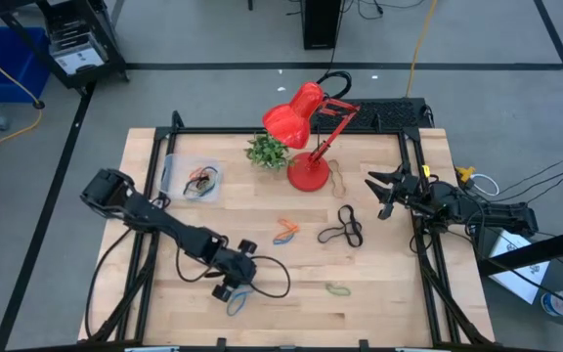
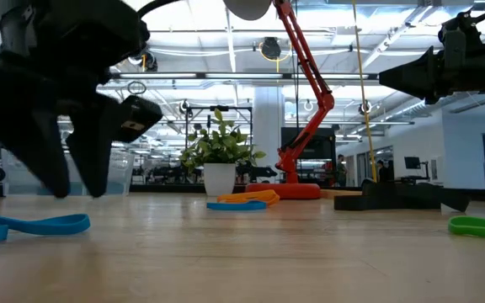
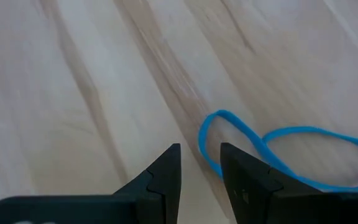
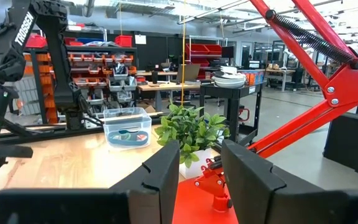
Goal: Pick and place rubber bands into bin
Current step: Put the blue rubber band into the transparent bin
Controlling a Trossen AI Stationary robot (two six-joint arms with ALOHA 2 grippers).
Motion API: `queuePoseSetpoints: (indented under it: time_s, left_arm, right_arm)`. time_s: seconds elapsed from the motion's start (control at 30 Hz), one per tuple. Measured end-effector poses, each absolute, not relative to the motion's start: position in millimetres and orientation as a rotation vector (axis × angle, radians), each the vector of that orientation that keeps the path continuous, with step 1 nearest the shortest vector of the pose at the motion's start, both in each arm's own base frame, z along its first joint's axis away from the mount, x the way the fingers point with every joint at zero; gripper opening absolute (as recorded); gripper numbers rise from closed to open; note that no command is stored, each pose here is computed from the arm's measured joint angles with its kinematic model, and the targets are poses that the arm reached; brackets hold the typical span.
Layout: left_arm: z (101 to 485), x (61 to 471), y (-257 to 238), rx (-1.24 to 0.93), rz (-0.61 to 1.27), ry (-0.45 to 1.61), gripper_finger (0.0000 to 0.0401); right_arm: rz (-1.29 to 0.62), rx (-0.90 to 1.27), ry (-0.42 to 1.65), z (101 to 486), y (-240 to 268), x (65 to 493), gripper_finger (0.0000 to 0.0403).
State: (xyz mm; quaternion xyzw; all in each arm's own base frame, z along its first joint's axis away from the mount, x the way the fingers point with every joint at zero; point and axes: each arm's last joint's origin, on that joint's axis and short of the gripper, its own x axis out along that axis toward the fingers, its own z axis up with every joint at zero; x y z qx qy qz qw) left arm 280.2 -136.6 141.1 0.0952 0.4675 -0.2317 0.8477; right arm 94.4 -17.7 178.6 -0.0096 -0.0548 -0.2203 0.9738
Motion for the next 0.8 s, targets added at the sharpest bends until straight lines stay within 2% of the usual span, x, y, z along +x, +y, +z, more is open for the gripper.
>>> queuePoseSetpoints:
  time_s: [0.8]
  left_arm:
    - [114,287,-146,0.2,-0.489,1.013,0.012]
  right_arm:
    - [-0.444,-0.021,-0.104,178,-18,95,0.0114]
